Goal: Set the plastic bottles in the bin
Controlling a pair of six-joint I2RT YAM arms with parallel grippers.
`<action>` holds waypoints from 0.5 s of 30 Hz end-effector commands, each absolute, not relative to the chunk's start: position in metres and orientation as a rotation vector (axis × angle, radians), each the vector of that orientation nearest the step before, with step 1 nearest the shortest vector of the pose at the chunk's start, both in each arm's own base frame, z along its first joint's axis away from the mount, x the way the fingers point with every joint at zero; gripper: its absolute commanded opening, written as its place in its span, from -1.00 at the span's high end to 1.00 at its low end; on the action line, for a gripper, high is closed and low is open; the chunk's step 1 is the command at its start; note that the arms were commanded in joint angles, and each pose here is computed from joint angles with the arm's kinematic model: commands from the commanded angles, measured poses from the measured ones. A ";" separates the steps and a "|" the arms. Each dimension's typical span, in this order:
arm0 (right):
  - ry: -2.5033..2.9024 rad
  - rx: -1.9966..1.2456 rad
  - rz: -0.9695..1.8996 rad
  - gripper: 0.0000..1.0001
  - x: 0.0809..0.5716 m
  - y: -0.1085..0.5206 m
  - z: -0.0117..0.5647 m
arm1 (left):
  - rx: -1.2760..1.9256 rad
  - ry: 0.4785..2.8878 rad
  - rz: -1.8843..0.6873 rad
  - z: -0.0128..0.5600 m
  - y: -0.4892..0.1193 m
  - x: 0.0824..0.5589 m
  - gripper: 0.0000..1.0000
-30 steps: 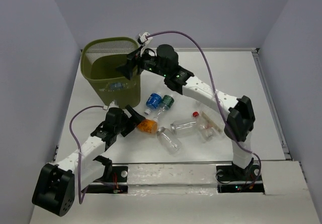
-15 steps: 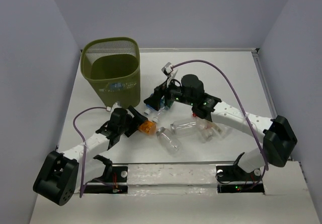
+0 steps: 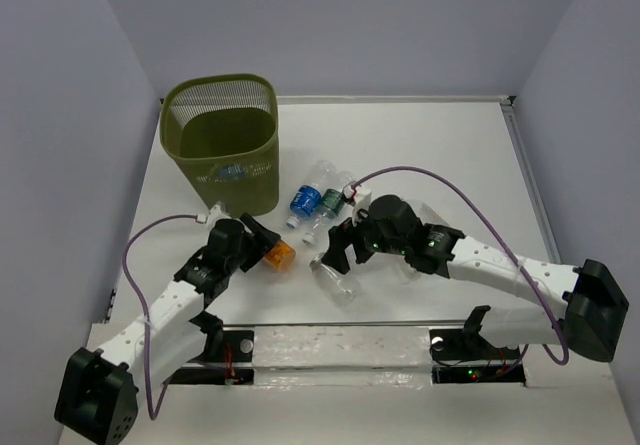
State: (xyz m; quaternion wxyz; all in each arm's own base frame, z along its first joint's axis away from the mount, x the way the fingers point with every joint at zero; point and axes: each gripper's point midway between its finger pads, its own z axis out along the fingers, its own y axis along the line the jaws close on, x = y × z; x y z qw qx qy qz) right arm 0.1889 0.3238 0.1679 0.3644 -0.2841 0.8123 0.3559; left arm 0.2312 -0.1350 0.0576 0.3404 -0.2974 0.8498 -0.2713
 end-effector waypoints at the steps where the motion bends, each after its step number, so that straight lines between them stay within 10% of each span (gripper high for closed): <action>1: 2.184 -0.754 0.844 -0.88 0.167 0.315 0.152 | -0.630 2.097 -0.714 0.133 -0.132 0.239 0.04; 15: 2.269 -0.857 0.628 -0.61 0.152 0.340 0.109 | -0.444 1.492 -0.436 0.436 -0.076 0.289 0.02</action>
